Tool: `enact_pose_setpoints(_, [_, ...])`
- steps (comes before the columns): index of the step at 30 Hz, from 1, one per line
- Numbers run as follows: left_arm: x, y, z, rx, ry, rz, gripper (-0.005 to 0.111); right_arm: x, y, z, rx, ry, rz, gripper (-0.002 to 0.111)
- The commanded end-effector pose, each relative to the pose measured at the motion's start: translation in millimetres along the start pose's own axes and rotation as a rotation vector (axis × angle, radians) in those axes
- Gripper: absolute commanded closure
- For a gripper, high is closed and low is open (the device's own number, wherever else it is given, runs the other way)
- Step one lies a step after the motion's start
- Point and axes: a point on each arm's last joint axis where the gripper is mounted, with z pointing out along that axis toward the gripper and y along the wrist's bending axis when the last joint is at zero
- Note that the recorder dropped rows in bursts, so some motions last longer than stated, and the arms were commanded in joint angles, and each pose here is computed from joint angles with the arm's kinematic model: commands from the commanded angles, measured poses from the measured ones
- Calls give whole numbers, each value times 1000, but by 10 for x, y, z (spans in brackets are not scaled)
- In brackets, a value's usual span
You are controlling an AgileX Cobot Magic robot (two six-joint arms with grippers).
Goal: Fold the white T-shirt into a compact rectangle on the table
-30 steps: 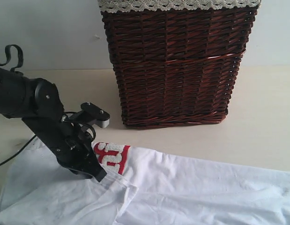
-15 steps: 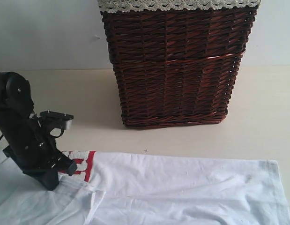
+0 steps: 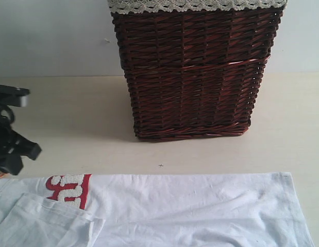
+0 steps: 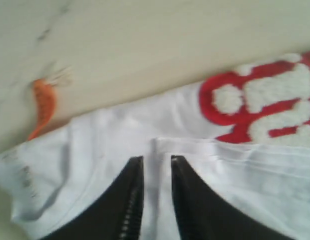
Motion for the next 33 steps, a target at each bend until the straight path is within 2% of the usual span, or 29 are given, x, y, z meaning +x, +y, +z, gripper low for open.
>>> enact_pose_setpoints(1, [192, 440, -27, -39, 35, -190, 52, 37, 5, 10, -6, 25, 16, 108])
enact_pose_setpoints(3, [305, 579, 63, -45, 40, -249, 43, 39, 5, 10, -5, 27, 16, 108])
enact_pose_setpoints(6, [412, 732, 201, -48, 31, -318, 43, 39, 7, 10, -8, 27, 18, 108])
enact_pose_setpoints(11, [425, 818, 289, -52, 41, -345, 43, 43, 9, 10, -10, 32, 20, 108])
enact_pose_setpoints(17, [442, 808, 473, -15, 107, -351, 42, 48, 28, 9, -31, 38, 11, 108])
enact_pose_setpoints(22, [421, 866, 634, -55, 110, -362, 42, 52, 54, 8, -59, 41, -1, 108])
enact_pose_setpoints(29, [433, 859, 817, -29, 156, -378, 42, 49, 61, 8, -67, 39, 7, 108])
enact_pose_setpoints(31, [445, 852, 852, -21, 174, -384, 45, 50, 69, 7, -76, 39, 2, 108])
enact_pose_setpoints(33, [468, 844, 889, -14, 205, -386, 57, 50, 72, 7, -79, 40, 5, 108])
